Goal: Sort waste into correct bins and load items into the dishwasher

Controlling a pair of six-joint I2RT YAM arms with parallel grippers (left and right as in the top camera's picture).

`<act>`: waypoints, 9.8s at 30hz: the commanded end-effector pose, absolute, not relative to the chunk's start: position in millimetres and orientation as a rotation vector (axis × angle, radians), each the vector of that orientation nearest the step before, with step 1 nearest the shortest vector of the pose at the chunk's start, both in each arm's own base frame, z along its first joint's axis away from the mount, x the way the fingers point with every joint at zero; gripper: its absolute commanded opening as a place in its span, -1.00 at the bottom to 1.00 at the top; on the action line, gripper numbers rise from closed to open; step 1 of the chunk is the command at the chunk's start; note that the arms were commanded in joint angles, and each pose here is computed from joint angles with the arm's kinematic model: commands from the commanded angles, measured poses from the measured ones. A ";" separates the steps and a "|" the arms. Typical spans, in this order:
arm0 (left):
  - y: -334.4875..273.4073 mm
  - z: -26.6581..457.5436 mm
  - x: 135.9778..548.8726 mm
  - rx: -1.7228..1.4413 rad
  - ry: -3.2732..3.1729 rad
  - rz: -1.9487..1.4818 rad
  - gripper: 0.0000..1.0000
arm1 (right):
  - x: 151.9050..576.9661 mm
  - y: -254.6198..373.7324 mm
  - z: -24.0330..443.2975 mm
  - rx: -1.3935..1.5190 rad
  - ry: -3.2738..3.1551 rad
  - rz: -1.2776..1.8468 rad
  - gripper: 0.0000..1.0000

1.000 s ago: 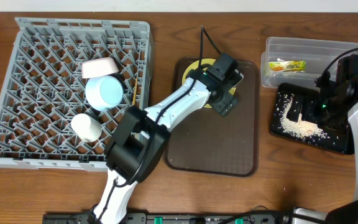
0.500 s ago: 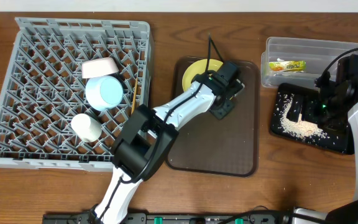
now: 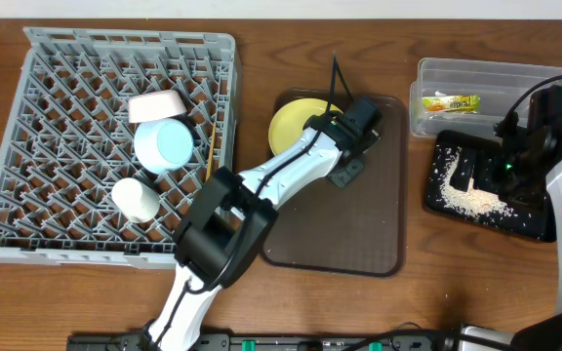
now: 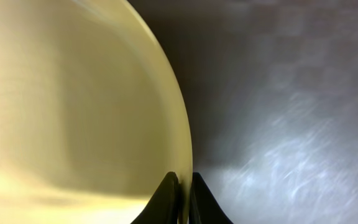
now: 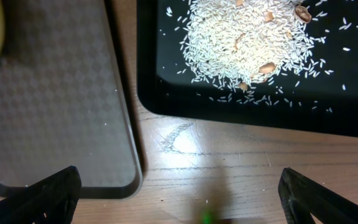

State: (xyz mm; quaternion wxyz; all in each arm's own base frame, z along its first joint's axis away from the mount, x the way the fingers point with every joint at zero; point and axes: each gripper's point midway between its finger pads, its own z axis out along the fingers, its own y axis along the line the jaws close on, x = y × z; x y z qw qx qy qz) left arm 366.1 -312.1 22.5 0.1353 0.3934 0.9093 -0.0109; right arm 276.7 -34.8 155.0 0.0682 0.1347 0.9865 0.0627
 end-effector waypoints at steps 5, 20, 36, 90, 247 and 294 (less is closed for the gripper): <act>-283.2 113.4 386.4 0.975 2.497 0.122 -0.85 | 277.0 -34.5 160.0 0.416 2.952 0.193 0.99; -269.6 107.4 376.9 0.985 2.505 0.202 -0.11 | 276.9 -34.4 159.9 0.416 2.953 0.193 0.99; -261.2 14.9 365.4 1.224 2.605 0.327 0.14 | 277.1 -34.5 160.0 0.416 2.952 0.193 0.98; -201.5 193.6 402.9 0.588 2.517 -0.473 -0.85 | 275.1 -34.1 159.7 0.419 2.960 0.195 0.98; -24.3 286.0 162.9 -0.001 2.089 -0.198 0.88 | 239.5 54.7 160.1 -0.366 1.591 0.096 0.98; -3.7 195.8 244.3 -0.029 1.513 -0.094 0.89 | 239.5 54.7 160.0 -0.366 1.591 0.096 0.99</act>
